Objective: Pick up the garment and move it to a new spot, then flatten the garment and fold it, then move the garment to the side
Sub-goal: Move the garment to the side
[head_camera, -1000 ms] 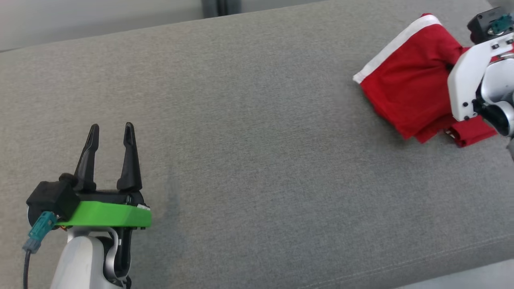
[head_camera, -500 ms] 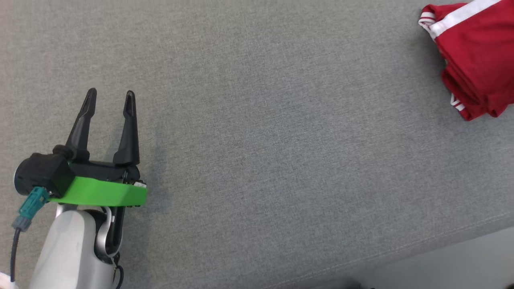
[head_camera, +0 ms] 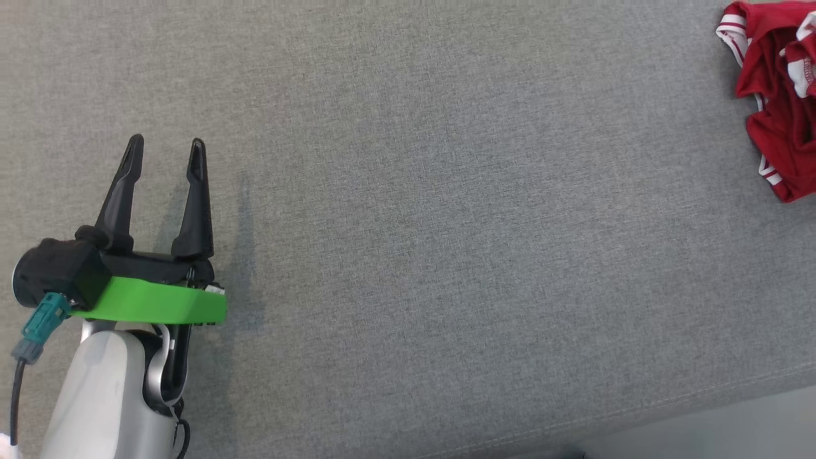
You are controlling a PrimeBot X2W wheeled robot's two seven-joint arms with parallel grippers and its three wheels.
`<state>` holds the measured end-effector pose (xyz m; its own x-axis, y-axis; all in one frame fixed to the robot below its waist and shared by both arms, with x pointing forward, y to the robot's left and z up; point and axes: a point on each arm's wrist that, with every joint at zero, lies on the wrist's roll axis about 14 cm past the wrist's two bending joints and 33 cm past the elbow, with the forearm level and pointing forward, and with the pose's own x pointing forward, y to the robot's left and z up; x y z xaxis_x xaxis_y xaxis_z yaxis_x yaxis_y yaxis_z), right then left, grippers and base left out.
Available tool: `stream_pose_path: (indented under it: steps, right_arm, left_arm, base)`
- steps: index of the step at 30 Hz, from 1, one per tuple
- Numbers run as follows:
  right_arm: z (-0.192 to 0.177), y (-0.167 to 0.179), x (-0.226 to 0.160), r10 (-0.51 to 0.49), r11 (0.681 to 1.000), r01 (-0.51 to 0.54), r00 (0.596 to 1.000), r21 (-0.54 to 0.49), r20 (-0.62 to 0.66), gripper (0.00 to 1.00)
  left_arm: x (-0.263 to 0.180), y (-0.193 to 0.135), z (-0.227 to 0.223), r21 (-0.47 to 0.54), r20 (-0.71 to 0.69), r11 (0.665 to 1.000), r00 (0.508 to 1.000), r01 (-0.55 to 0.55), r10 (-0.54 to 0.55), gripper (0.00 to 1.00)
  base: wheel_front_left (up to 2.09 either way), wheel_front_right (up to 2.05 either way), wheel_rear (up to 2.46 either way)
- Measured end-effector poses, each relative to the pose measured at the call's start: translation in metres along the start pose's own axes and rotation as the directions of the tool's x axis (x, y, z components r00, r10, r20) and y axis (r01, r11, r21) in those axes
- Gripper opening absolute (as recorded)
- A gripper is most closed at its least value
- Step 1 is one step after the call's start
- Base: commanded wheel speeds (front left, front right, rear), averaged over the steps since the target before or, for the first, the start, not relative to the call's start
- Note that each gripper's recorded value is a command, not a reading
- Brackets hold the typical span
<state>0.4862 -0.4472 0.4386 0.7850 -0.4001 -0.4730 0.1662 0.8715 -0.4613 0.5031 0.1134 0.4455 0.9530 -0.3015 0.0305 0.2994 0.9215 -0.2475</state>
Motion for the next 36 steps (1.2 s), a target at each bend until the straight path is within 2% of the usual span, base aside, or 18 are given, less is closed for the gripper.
stream_pose_path:
  steps: [4, 7, 10, 14, 17, 25, 32, 36]
  right_arm:
    - [0.01, 0.008, -0.01, 0.013, 0.999, -0.015, 0.999, 0.031, 0.052, 1.0]
    - [0.031, 0.017, -0.022, 0.029, 0.998, -0.039, 0.987, 0.058, 0.161, 1.0]
    - [0.056, 0.037, -0.041, 0.061, 0.99, -0.095, 0.952, 0.101, 0.299, 1.0]
    - [0.068, 0.068, -0.069, 0.118, 0.974, -0.184, 0.909, 0.13, 0.401, 1.0]
    - [0.075, 0.099, -0.095, 0.179, 0.949, -0.276, 0.867, 0.15, 0.465, 1.0]
    - [0.088, 0.118, -0.153, 0.198, 0.902, -0.383, 0.78, 0.202, 0.594, 1.0]
    - [0.093, 0.142, -0.184, 0.238, 0.867, -0.454, 0.74, 0.206, 0.629, 1.0]
    - [0.091, 0.152, -0.194, 0.254, 0.853, -0.478, 0.733, 0.212, 0.631, 1.0]
  left_arm:
    - [-0.008, -0.003, 0.007, -0.005, 0.005, 1.0, 1.0, -0.01, 0.01, 1.0]
    - [-0.017, -0.005, 0.013, -0.01, 0.011, 1.0, 1.0, -0.023, 0.023, 1.0]
    - [-0.031, -0.006, 0.02, -0.016, 0.017, 0.999, 0.999, -0.047, 0.048, 1.0]
    - [-0.046, -0.005, 0.032, -0.023, 0.04, 0.997, 0.996, -0.077, 0.078, 1.0]
    - [-0.06, -0.003, 0.039, -0.024, 0.052, 0.994, 0.993, -0.104, 0.105, 1.0]
    - [-0.088, -0.004, 0.055, -0.038, 0.086, 0.989, 0.985, -0.145, 0.147, 1.0]
    - [-0.11, 0.002, 0.06, -0.035, 0.091, 0.982, 0.978, -0.186, 0.188, 1.0]
    - [-0.121, 0.003, 0.059, -0.041, 0.09, 0.978, 0.974, -0.204, 0.207, 1.0]
  base:
    - [0.0, 0.0, 0.0]
    - [0.0, 0.0, 0.0]
    - [0.0, 0.0, 0.0]
    - [0.0, 0.0, 0.0]
    - [0.0, 0.0, 0.0]
    - [0.0, 0.0, 0.0]
    - [0.0, 0.0, 0.0]
    - [0.0, 0.0, 0.0]
